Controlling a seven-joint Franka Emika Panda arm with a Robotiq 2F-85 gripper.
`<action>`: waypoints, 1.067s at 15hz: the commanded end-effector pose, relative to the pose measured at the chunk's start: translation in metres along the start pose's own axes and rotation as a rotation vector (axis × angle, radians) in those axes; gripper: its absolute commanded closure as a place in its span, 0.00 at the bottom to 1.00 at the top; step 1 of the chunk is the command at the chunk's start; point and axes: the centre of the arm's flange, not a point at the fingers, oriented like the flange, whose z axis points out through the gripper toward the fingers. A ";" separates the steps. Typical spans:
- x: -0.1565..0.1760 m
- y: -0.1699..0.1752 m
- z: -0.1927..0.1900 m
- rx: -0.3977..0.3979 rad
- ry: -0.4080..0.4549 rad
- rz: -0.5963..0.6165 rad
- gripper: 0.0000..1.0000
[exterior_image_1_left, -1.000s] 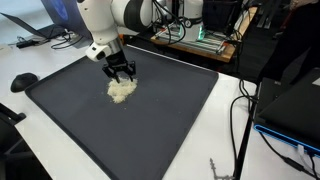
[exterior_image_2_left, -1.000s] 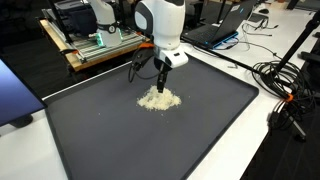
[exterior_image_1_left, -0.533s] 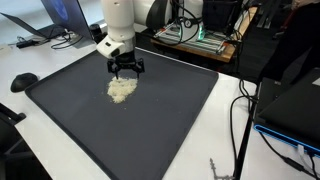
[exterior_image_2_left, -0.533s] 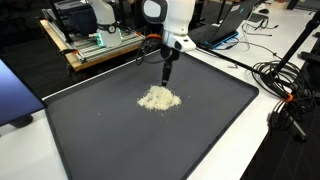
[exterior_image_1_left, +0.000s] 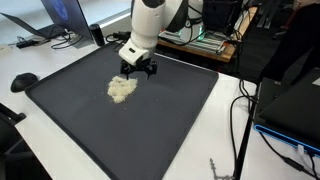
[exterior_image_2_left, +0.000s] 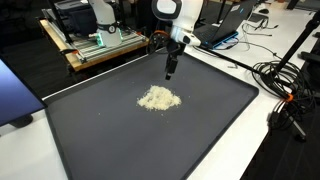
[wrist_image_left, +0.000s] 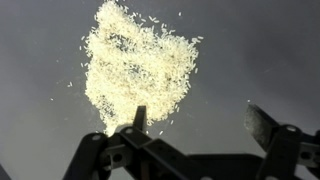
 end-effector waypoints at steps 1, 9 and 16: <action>0.008 -0.022 -0.006 -0.047 -0.091 -0.100 0.00; 0.065 -0.057 -0.004 -0.051 -0.237 -0.290 0.00; 0.118 -0.063 -0.002 -0.127 -0.323 -0.404 0.00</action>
